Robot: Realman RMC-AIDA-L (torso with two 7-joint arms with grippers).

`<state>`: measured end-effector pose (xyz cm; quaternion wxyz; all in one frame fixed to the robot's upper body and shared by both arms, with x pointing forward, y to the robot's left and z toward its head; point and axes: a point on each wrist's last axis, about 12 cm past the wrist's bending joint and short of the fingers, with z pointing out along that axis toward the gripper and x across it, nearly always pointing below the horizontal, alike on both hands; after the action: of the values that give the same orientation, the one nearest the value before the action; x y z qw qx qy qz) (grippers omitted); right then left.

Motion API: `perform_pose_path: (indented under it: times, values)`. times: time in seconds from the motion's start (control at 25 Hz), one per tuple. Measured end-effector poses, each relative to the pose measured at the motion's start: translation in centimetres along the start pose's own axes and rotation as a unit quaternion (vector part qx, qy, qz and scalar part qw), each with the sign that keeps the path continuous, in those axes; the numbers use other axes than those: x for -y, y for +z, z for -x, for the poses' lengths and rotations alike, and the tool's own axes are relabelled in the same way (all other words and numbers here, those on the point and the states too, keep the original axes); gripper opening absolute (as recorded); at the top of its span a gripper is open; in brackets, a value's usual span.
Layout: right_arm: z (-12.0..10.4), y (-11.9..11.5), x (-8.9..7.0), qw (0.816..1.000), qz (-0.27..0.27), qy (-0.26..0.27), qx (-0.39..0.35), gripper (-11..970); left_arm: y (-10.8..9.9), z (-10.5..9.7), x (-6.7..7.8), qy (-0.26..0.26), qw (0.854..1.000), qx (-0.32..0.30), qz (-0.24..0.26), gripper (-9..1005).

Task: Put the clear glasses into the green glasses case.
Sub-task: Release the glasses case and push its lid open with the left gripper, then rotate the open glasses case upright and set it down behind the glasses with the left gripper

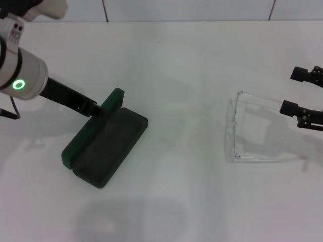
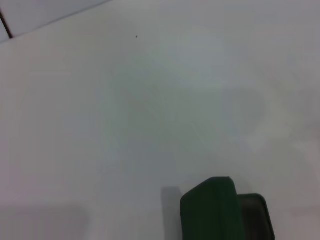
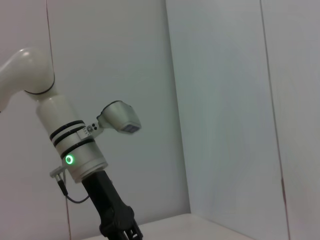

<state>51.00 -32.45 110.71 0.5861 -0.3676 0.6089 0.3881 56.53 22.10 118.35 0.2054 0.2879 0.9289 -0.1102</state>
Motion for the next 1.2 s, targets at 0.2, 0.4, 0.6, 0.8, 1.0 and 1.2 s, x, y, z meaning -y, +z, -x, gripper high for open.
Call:
perform_pose_path:
  times: [0.2,0.4,0.6,0.8,1.0,1.2]
  values:
    - [0.0,0.0,0.0,1.000,-0.001,0.000,0.002,873,0.5,-0.1,0.0,0.002,1.000,-0.011,-0.003,464]
    - [0.1,0.0,0.0,1.000,-0.003,-0.001,0.005,873,1.3,-0.3,0.0,0.006,1.000,-0.026,0.006,460]
    - [0.1,0.1,0.0,1.000,-0.002,-0.002,0.006,873,2.3,-0.7,-0.5,0.004,0.999,-0.039,0.018,455]
    - [0.2,0.1,0.1,1.000,-0.003,-0.002,0.008,872,2.7,-0.8,-0.4,0.019,0.998,-0.053,0.037,451]
    - [0.2,0.0,0.0,1.000,-0.006,-0.001,0.013,873,2.3,-0.3,0.7,0.052,0.997,-0.044,0.041,370]
    - [0.3,-0.6,0.0,0.999,-0.028,-0.003,0.035,873,2.1,0.0,1.2,0.074,0.996,-0.038,0.029,243]
